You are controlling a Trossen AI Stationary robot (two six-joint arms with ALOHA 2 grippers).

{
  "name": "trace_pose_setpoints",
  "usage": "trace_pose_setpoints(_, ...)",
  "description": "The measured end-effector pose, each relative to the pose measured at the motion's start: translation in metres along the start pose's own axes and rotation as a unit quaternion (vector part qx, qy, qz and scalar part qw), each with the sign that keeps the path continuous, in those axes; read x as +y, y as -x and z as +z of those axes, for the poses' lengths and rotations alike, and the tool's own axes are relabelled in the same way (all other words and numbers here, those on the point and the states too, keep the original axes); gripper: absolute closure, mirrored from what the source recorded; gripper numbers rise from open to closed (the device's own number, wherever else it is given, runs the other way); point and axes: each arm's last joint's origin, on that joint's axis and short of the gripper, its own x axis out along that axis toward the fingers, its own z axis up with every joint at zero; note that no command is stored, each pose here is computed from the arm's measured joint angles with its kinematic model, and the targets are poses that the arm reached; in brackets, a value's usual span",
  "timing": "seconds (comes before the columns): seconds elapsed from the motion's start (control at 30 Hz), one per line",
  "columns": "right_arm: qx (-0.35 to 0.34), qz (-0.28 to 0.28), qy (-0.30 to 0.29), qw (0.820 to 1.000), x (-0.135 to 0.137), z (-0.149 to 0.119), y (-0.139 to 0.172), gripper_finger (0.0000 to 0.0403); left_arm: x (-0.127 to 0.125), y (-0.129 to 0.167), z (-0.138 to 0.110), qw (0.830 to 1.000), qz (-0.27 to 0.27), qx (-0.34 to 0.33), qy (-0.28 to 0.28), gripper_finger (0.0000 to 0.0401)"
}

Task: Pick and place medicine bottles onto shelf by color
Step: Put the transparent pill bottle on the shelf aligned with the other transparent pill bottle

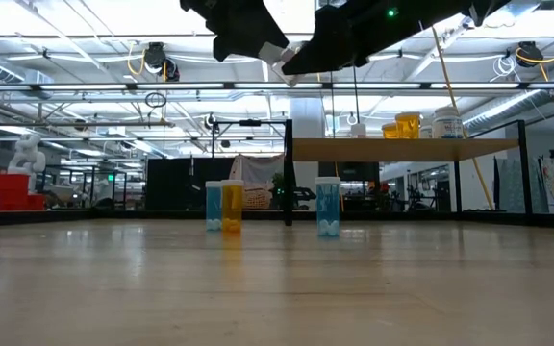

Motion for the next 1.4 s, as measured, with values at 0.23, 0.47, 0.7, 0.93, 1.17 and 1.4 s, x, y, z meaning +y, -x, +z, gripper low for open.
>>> trace_pose_setpoints(0.23, -0.004, 0.002, -0.008, 1.000, -0.002, 0.002, 0.002, 0.0248, -0.008, 0.003, 0.006, 0.999, 0.011, -0.035, -0.036, 0.0176)
trace_pose_setpoints(0.47, 0.009, 0.008, -0.050, 0.999, -0.014, 0.010, 0.018, 0.0247, -0.012, 0.037, 0.019, 0.989, 0.063, -0.092, -0.092, 0.0130)
trace_pose_setpoints(0.7, -0.008, 0.008, -0.125, 0.992, -0.034, 0.017, 0.039, 0.0250, -0.014, 0.057, 0.022, 0.984, 0.073, -0.116, -0.110, 0.0123)
trace_pose_setpoints(0.93, -0.105, 0.039, -0.205, 0.972, -0.049, -0.002, 0.056, 0.0245, -0.007, 0.030, 0.002, 0.978, 0.083, -0.165, -0.099, 0.0123)
trace_pose_setpoints(1.17, -0.187, 0.042, -0.274, 0.942, -0.057, -0.012, 0.065, 0.0246, 0.000, 0.010, -0.011, 0.955, 0.033, -0.285, -0.071, 0.0123)
trace_pose_setpoints(1.4, -0.216, 0.064, -0.297, 0.928, -0.056, -0.009, 0.063, 0.0244, -0.006, -0.019, -0.017, 0.947, 0.009, -0.310, -0.089, 0.0123)
